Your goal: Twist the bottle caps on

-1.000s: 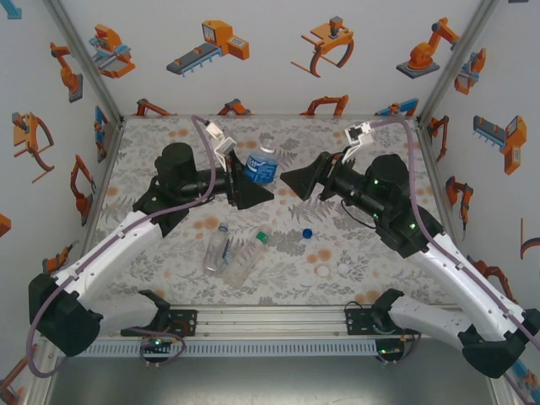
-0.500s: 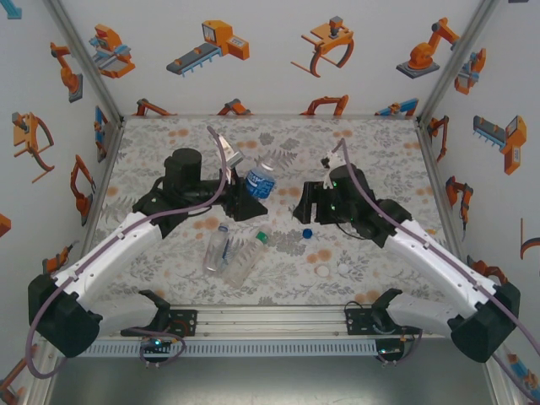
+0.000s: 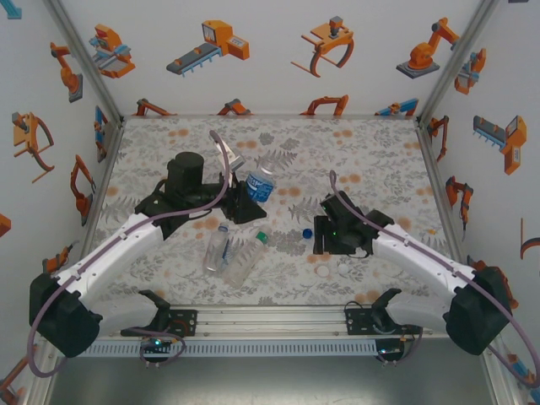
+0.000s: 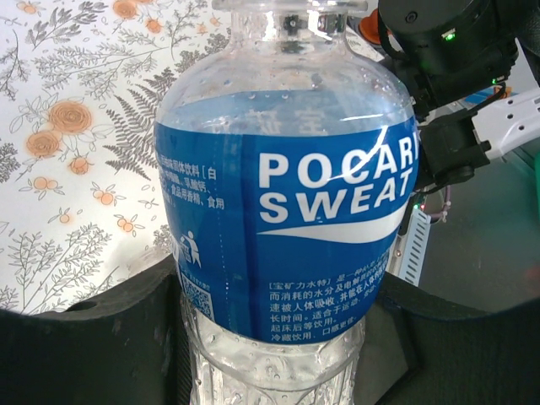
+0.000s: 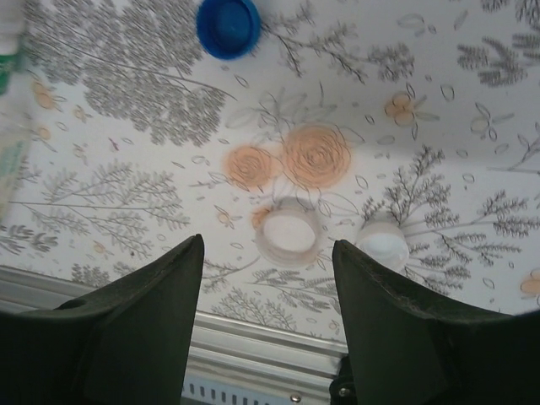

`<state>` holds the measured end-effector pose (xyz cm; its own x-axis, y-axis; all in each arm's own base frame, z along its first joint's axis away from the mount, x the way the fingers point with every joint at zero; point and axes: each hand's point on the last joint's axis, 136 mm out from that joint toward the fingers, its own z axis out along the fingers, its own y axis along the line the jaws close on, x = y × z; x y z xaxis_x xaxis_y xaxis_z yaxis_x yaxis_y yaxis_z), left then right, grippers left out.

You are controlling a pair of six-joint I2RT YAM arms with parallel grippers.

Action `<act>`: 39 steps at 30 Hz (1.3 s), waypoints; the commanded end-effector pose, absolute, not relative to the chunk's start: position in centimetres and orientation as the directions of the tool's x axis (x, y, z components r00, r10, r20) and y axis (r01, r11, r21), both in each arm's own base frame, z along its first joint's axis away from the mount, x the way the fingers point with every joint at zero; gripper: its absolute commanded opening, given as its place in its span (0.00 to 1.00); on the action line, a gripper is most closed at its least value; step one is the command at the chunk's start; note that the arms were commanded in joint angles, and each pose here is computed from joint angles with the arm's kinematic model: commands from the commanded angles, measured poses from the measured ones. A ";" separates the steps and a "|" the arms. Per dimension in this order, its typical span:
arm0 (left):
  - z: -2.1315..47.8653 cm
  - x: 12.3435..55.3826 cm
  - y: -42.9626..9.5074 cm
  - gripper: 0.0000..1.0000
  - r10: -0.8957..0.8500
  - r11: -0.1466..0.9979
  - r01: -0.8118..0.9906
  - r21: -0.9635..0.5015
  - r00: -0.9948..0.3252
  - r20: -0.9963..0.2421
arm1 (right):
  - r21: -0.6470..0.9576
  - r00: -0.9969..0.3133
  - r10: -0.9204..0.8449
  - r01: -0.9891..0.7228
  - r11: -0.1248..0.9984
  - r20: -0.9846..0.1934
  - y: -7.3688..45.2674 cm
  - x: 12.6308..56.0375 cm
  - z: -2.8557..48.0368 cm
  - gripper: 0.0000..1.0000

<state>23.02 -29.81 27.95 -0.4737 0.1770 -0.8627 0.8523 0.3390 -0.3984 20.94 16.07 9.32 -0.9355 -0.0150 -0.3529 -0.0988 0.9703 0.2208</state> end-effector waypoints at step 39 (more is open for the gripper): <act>28.7 23.4 -29.9 0.00 0.133 0.338 0.844 -0.417 -0.481 -0.867 | 0.068 -0.932 0.243 0.233 0.970 -0.270 9.0 19.4 2.3 0.38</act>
<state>23.28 -29.93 28.00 -0.4884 0.1514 -0.8594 0.8414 0.3429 -0.4178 19.02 9.42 2.59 -0.9342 0.2475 -0.2569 0.2323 0.9686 0.0884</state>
